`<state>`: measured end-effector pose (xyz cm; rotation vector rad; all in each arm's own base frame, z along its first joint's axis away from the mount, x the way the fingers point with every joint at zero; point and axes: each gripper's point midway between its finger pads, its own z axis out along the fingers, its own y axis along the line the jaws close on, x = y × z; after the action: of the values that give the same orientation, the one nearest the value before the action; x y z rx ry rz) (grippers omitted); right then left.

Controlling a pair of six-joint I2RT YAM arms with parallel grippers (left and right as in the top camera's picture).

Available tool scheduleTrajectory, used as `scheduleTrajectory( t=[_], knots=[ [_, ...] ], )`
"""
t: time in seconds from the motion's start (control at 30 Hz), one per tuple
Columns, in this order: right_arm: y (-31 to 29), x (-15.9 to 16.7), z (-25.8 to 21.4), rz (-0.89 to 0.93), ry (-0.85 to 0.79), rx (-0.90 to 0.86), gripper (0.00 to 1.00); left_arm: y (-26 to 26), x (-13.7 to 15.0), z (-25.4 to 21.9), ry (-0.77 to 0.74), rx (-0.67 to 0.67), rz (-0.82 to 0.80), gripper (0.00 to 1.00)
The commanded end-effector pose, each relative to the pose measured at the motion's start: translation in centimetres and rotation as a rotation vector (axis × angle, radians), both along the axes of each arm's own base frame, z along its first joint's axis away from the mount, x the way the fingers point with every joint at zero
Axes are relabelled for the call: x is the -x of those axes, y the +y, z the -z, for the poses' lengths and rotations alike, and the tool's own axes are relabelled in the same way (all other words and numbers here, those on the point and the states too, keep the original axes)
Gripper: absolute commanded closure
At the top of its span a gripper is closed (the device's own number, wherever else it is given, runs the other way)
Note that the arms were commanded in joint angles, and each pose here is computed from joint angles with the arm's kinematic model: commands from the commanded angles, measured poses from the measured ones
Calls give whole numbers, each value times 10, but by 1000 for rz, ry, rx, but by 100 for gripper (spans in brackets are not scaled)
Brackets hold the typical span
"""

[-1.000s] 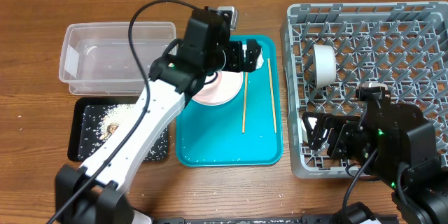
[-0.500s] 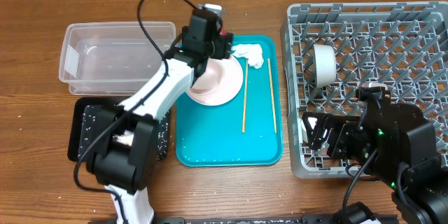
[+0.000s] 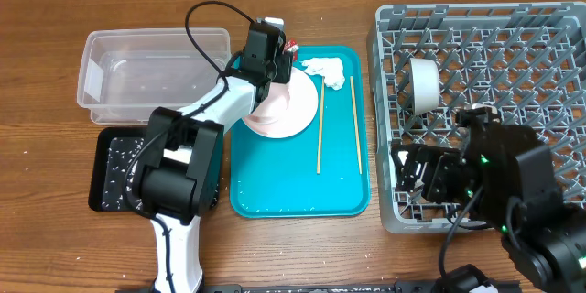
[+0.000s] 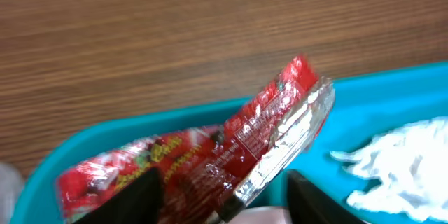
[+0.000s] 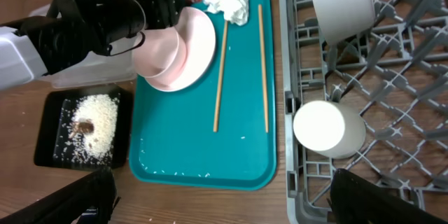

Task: Sort waste into correct bins and load items into the dishwasher
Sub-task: 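Grasp the red snack wrapper on the teal tray with left gripper, then drop the red wrapper into the clear plastic bin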

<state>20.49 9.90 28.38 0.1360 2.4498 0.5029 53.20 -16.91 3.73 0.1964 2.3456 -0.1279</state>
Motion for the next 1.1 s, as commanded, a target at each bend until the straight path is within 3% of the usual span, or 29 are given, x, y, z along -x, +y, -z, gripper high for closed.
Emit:
scheduleTrajectory(
  t=[0.0, 0.13, 0.27, 0.4, 0.63, 0.8, 0.97, 1.0, 1.03, 1.07],
  knots=[
    [2, -4, 3, -3, 19, 11, 0, -9, 5, 12, 24, 15, 35, 58],
    [3, -4, 10, -8, 57, 22, 5, -10, 4, 2, 13, 18, 35, 82],
    [2, -6, -1, -3, 0, 4, 4, -10, 2, -36, -27, 31, 35, 96],
    [1, -4, -14, -3, -59, -21, 2, -7, 10, -83, -47, 40, 34, 96],
    [0, -1, -15, -4, -62, -23, 0, 13, 49, -150, -31, 20, 8, 96],
    [0, 0, -14, -4, -60, -23, 0, 66, 73, -168, -8, -86, -215, 96],
    [1, 0, -14, -9, -57, -27, 0, 126, 86, -150, 75, -173, -435, 96],
    [1, 0, -14, -9, -57, -26, 0, 129, 84, -140, 105, -149, -438, 87],
    [1, 0, -14, -9, -57, -26, 0, 128, 81, -135, 114, -133, -428, 59],
    [1, 0, -14, -9, -57, -26, 0, 120, 73, -132, 110, -88, -402, 0]
  ],
)
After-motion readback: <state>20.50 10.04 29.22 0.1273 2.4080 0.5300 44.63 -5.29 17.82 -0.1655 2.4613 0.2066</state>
